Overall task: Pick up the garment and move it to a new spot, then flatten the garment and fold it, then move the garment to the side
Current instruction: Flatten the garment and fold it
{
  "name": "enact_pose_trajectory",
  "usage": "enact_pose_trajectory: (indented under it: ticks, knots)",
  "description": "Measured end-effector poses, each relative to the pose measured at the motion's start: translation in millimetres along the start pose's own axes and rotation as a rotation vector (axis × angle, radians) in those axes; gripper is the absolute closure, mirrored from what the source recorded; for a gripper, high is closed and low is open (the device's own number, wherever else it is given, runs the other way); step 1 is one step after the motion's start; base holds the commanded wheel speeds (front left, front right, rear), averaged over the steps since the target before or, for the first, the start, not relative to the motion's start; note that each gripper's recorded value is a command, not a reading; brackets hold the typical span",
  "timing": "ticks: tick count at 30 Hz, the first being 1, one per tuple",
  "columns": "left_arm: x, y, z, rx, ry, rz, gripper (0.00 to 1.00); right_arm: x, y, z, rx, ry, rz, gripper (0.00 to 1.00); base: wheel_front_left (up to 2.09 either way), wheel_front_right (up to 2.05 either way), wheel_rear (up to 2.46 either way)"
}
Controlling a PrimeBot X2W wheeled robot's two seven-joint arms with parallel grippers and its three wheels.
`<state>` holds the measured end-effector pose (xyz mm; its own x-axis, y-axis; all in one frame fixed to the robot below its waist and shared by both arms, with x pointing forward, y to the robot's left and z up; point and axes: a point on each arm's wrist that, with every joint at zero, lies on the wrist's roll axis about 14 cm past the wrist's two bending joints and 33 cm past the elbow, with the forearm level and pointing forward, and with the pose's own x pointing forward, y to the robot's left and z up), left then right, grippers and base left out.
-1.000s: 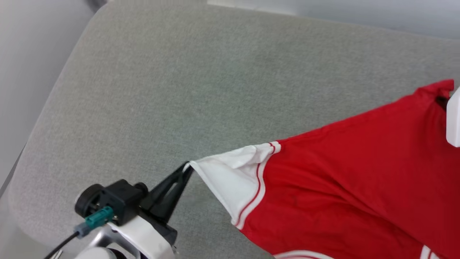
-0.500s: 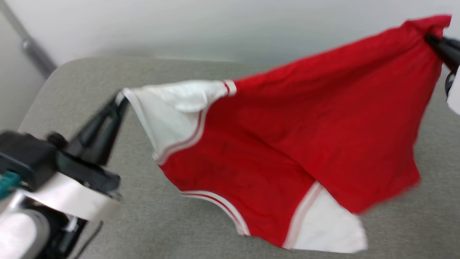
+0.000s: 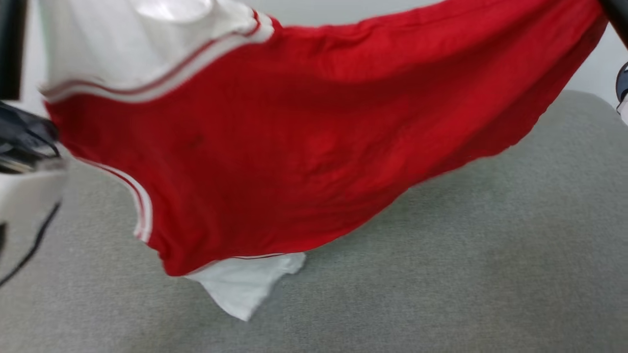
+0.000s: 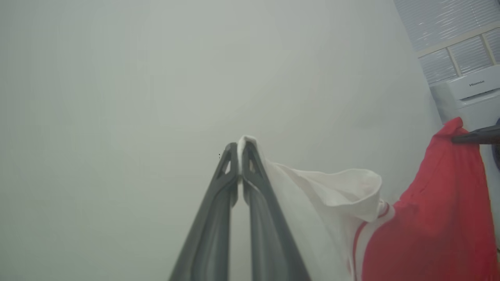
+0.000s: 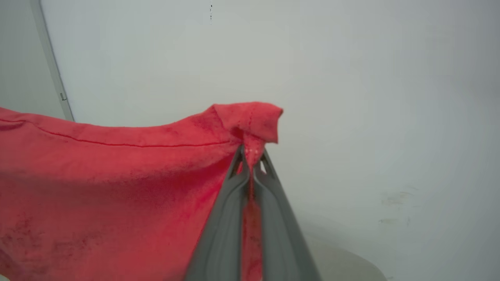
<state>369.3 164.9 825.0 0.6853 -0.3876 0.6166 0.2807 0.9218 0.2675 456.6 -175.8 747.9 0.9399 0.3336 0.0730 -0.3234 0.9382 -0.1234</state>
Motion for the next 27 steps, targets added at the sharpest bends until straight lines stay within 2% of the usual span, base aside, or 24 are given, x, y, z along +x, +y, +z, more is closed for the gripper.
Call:
enact_pose_trajectory:
  ticks: [5,12,22,27]
  knots:
    - [27.1,14.3,18.1,0.047,-0.079,-0.003,1.0,-4.1,-9.0,19.6,-0.029,-0.071,-0.031,1.0,0.0,0.0,0.0]
    - [71.6,35.5,4.7,0.078,-0.116,-0.024,1.0,20.7,-24.5,23.0,-0.066,-0.104,-0.07,1.0,0.0,0.0,0.0]
    - [145.4,80.8,-88.3,0.087,-0.054,0.009,1.0,111.2,-65.1,1.1,-0.115,-0.119,-0.145,1.0,0.0,0.0,0.0]
    - [174.2,100.6,-141.6,0.129,-0.031,0.047,1.0,163.0,-80.8,-25.1,-0.145,-0.115,-0.174,1.0,0.0,0.0,0.0]
